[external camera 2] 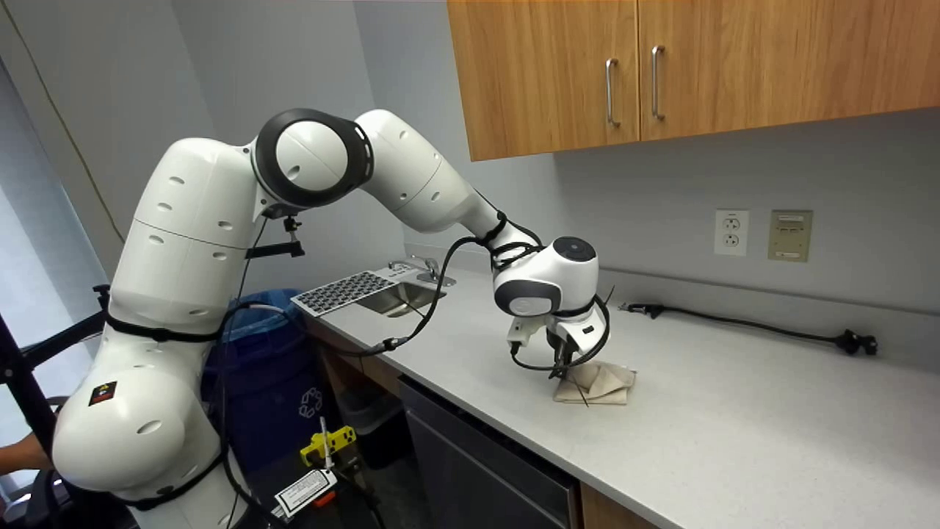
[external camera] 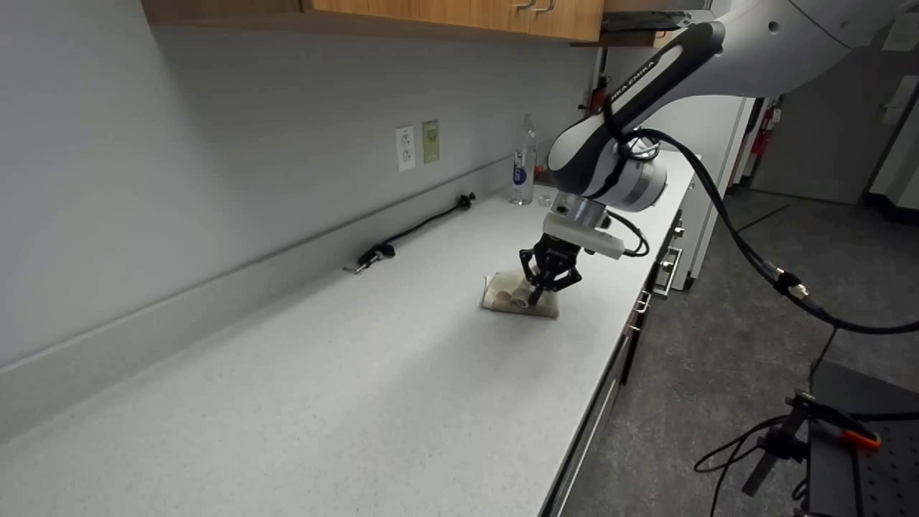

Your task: Fold the towel

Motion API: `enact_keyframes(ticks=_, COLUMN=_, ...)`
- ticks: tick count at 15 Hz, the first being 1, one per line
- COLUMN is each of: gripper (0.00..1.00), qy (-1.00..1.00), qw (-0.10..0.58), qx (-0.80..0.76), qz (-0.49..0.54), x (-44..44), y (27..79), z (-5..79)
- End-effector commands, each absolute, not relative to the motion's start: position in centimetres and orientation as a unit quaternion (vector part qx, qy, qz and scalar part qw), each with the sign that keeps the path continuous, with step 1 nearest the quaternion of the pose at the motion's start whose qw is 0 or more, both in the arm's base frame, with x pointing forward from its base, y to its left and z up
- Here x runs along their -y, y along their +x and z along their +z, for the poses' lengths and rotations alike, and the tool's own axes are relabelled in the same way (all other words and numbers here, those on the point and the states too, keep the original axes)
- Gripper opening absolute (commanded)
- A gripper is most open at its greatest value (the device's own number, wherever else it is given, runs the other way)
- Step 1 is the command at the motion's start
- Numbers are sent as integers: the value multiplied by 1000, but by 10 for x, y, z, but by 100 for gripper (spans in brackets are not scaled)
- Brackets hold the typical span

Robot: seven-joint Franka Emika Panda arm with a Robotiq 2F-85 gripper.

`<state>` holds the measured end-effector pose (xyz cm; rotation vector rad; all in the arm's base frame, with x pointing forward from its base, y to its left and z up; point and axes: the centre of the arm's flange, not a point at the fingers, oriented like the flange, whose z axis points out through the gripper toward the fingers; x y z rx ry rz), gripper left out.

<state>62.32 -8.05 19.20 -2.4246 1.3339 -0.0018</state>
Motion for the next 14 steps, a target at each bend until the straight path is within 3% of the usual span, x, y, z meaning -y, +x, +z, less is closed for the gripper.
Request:
enact_keyframes(ticks=1, gripper=0, qy=-856, qw=182, qx=-483, qz=-13, x=90, y=639, z=197)
enact_keyframes(ticks=14, gripper=0, qy=-842, qw=199, qx=-501, qz=5, x=103, y=636, z=190)
